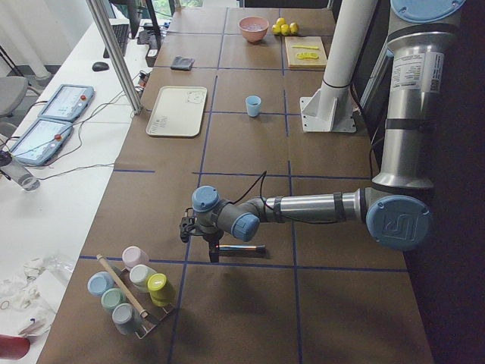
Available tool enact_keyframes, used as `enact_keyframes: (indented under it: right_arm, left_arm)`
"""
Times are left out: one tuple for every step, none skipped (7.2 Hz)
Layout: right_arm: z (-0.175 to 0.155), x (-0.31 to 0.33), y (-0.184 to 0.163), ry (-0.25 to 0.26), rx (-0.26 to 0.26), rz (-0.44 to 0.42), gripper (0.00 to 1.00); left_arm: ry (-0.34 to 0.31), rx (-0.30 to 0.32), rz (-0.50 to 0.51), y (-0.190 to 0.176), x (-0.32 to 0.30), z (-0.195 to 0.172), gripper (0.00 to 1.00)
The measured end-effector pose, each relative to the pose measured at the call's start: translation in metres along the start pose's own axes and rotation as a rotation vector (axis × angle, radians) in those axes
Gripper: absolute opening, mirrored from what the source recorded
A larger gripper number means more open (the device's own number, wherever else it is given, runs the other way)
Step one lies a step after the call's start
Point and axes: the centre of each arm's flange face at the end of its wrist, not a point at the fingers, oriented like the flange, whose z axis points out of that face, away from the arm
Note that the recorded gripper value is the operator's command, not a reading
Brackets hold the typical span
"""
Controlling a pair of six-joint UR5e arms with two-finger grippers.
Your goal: Mash ice and strawberries in cup
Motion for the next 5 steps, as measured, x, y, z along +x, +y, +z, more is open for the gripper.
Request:
enact_keyframes:
  right_arm:
    - [0.0, 0.0, 0.0, 0.0, 0.0, -0.001, 0.99]
    - [0.0001, 0.0001, 0.0001, 0.0, 0.0, -0.001, 0.99]
    - [0.0005, 0.0005, 0.0007, 0.0, -0.001, -0.001, 0.99]
    - [0.0007, 0.0006, 0.0009, 0.0, -0.001, 0.0, 0.99]
    - [0.0006, 0.0006, 0.0007, 0.001, -0.001, 0.0, 0.99]
  left_arm:
    - [0.014, -0.014, 0.01, 0.0025, 0.0053, 0.0033, 1.0]
    - [0.024, -0.02, 0.019, 0.0041, 0.0089, 0.0053, 1.0]
    - [0.03, -0.02, 0.024, 0.005, 0.0103, 0.006, 0.99]
    - [0.031, -0.021, 0.026, 0.0055, 0.01, 0.0065, 0.95]
    - [0.031, -0.022, 0.027, 0.0061, 0.0097, 0.0074, 0.94]
